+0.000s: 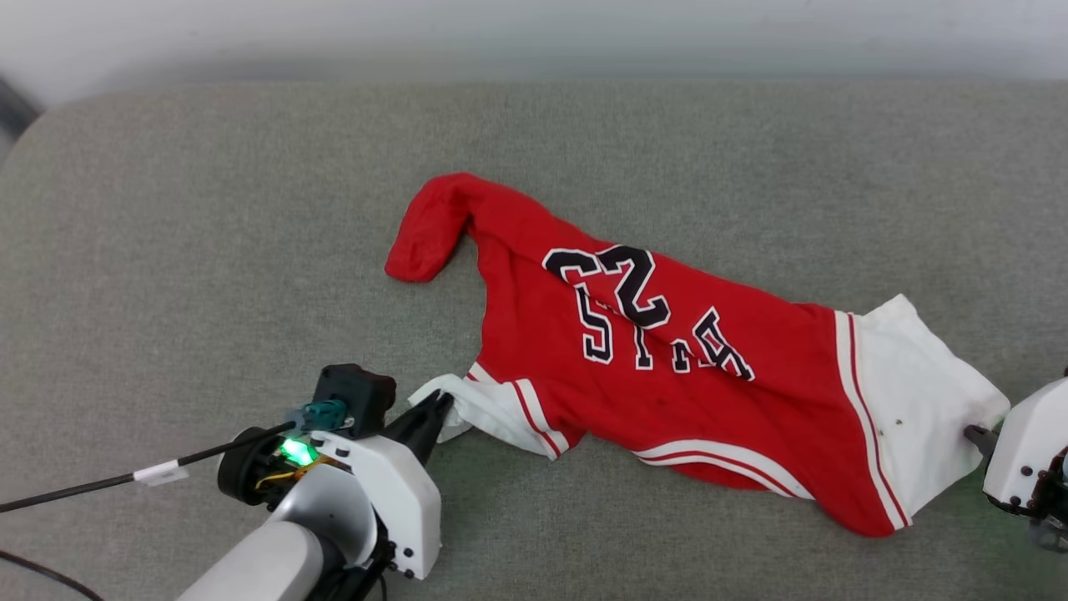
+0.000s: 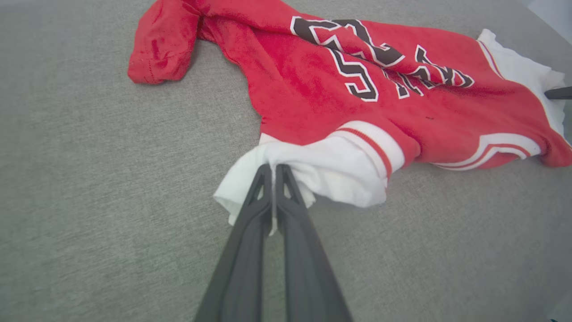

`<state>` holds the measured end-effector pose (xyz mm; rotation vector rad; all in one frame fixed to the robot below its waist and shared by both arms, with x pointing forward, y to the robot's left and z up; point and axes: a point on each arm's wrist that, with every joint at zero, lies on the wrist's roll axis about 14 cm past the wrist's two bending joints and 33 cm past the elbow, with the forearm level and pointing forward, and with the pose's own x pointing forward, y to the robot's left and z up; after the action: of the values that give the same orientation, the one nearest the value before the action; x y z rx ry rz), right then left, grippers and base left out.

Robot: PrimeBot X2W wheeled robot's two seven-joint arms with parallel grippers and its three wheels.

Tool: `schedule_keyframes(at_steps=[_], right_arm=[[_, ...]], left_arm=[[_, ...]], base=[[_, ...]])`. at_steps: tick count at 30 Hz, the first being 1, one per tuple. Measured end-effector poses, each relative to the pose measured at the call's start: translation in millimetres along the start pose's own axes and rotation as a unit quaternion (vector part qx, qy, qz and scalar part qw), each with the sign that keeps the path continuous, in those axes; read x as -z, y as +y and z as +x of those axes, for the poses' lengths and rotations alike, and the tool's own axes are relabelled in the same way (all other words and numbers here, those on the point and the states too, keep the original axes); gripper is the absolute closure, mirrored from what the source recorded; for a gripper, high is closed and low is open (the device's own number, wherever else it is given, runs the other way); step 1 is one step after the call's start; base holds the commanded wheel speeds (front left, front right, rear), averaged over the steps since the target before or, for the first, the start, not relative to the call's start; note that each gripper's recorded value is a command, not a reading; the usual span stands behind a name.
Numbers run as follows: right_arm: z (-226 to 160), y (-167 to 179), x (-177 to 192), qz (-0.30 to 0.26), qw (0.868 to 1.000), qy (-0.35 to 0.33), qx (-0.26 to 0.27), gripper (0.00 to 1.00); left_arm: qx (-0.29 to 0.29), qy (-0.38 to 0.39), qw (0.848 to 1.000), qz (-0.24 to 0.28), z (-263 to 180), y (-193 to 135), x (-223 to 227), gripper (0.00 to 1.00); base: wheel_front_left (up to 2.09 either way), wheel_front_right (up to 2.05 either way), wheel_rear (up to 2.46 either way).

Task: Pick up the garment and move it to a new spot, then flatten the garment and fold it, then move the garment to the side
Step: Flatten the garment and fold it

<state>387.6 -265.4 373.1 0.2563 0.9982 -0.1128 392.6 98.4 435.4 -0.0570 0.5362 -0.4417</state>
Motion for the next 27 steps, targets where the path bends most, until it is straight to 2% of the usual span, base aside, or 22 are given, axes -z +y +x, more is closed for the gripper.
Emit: schedule_keyframes(at_steps=[7,13,20,27], right_arm=[[-53,14,-46,-0.043,0.994,-0.100,-0.014,1.00],[-116,26,-87,-0.089,0.975,-0.201,-0.017,1.00],[-197,31,-158,-0.122,0.931,-0.344,0.009,1.00],[-247,43,-237,-0.125,0.881,-0.456,0.020,1.00]], left_arm=[[-0.047,-0.074,0.996,0.022,-25,20,-41,1.00],[-0.085,-0.162,0.981,0.056,-54,38,-107,1.00],[-0.111,-0.290,0.946,0.093,-87,46,-212,1.00],[-0.129,-0.360,0.914,0.133,-92,56,-296,1.00]], base=[[0.00,0.00,0.00],[0.00,0.00,0.00],[0.00,0.00,0.00],[0.00,0.00,0.00]])
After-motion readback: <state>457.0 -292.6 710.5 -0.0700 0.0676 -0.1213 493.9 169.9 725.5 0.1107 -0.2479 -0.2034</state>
